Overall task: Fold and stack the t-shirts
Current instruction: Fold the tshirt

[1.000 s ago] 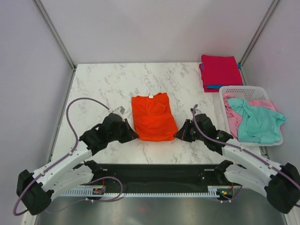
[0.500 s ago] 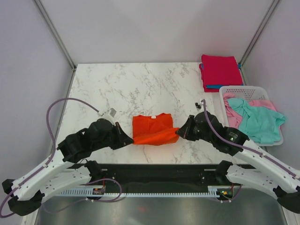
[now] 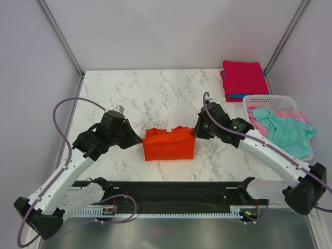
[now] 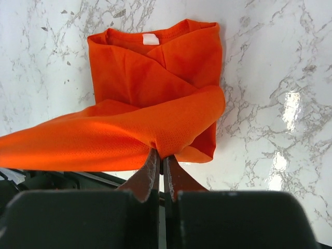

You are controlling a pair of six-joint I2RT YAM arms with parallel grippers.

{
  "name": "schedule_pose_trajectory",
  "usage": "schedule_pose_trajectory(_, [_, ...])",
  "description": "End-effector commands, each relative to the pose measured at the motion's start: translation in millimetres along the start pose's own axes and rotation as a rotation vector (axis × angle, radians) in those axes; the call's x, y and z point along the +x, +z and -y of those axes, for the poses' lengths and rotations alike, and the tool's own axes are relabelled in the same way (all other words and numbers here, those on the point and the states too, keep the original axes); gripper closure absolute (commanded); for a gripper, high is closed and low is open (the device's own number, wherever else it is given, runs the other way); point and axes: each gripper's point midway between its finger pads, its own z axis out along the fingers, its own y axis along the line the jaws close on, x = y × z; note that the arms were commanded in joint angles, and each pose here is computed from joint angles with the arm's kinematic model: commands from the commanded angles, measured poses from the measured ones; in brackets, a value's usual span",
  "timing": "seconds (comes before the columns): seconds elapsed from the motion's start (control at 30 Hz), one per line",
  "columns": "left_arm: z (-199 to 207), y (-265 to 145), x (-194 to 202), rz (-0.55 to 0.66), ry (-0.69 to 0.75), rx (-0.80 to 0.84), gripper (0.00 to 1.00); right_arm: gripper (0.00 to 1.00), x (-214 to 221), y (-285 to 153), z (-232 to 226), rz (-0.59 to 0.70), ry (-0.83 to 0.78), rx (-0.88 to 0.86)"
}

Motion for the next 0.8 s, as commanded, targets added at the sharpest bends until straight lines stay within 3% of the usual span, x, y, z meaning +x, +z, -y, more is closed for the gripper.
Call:
schedule_pose_trajectory(0.0, [2, -4, -19, 0.013, 0.073, 0.037, 0.98, 1.0, -23, 3, 3, 0.032, -0.018, -0.016])
schedule_pose_trajectory(0.37, [-4, 63, -68, -0.055, 0.041, 0.023, 0.98, 1.0, -52, 78, 24, -0.068, -0.022, 0.001])
schedule_pose_trajectory(0.47, [-18, 102, -92, -0.088, 0.015, -0.025, 0.98, 1.0, -64, 109, 27, -0.101, -0.035, 0.016])
schedule_pose_trajectory(0.6, [-55, 177, -101, -0.236, -0.026, -0.115, 0.98, 1.0, -78, 162, 33, -0.161, -0.031, 0.028])
schedule_pose_trajectory(0.7, [-53, 206, -114, -0.288, -0.028, -0.073, 0.98, 1.0, -86, 192, 37, -0.191, -0.016, 0.019])
schedule_pose_trajectory(0.77, [-57, 229, -120, -0.326, -0.053, -0.056, 0.93, 0.92, -98, 200, 37, -0.183, -0.008, 0.004])
